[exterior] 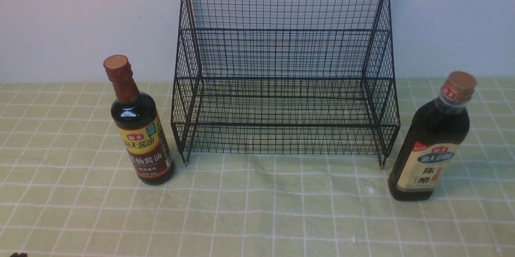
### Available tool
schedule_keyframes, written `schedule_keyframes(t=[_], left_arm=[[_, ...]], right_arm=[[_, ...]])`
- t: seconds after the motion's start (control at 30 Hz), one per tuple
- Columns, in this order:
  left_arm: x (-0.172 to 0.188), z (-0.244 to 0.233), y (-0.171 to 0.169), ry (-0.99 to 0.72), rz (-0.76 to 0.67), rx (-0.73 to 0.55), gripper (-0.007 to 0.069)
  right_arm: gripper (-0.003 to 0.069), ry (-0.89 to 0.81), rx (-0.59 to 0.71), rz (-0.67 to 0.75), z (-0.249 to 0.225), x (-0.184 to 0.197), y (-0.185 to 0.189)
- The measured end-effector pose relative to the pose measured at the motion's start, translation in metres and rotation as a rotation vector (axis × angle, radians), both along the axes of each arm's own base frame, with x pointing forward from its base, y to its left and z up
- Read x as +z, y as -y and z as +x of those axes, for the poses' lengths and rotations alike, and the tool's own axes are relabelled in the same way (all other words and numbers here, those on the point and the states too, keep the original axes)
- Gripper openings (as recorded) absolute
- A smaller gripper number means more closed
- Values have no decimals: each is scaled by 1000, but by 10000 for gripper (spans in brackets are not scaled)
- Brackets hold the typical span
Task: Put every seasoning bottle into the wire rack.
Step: Use the right arm to grab the condiment bottle closest to it
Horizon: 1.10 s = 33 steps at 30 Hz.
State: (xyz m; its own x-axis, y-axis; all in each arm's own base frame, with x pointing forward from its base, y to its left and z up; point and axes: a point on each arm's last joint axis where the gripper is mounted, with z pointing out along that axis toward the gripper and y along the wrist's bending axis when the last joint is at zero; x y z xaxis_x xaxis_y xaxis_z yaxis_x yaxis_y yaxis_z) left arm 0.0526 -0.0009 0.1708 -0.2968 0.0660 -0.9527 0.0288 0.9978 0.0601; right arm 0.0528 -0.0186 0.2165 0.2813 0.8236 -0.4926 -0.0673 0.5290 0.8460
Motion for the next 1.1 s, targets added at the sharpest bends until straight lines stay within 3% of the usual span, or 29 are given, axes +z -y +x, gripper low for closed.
schedule_keyframes(t=[0.1, 0.17, 0.33, 0.4, 0.47, 0.53, 0.57, 0.67, 0.73, 1.0, 1.1], left_arm=[[0, 0, 0, 0, 0, 0, -10], [0, 0, 0, 0, 0, 0, -10], [0, 0, 0, 0, 0, 0, -10], [0, 0, 0, 0, 0, 0, -10], [0, 0, 0, 0, 0, 0, -10], [0, 0, 0, 0, 0, 0, -10], [0, 0, 0, 0, 0, 0, -10], [0, 0, 0, 0, 0, 0, -10], [0, 0, 0, 0, 0, 0, -10], [0, 0, 0, 0, 0, 0, -10], [0, 0, 0, 0, 0, 0, -10]], right_arm=[[-15, 37, -22, 166, -1, 0, 5], [-15, 58, 4, 187, -3, 10, 3], [-15, 80, 111, -254, -11, 88, -16], [-15, 32, 151, -356, -6, 102, -21], [-15, -100, 291, -565, 8, 139, -35], [-15, -164, 353, -634, 19, 153, -40], [-15, -272, 457, -725, 34, 167, -46], [-12, -460, 605, -846, 66, 184, -51], [0, -553, 655, -875, 89, 189, -51], [183, -718, 750, -915, 165, 189, -52], [310, -760, 778, -950, 184, 178, -58]])
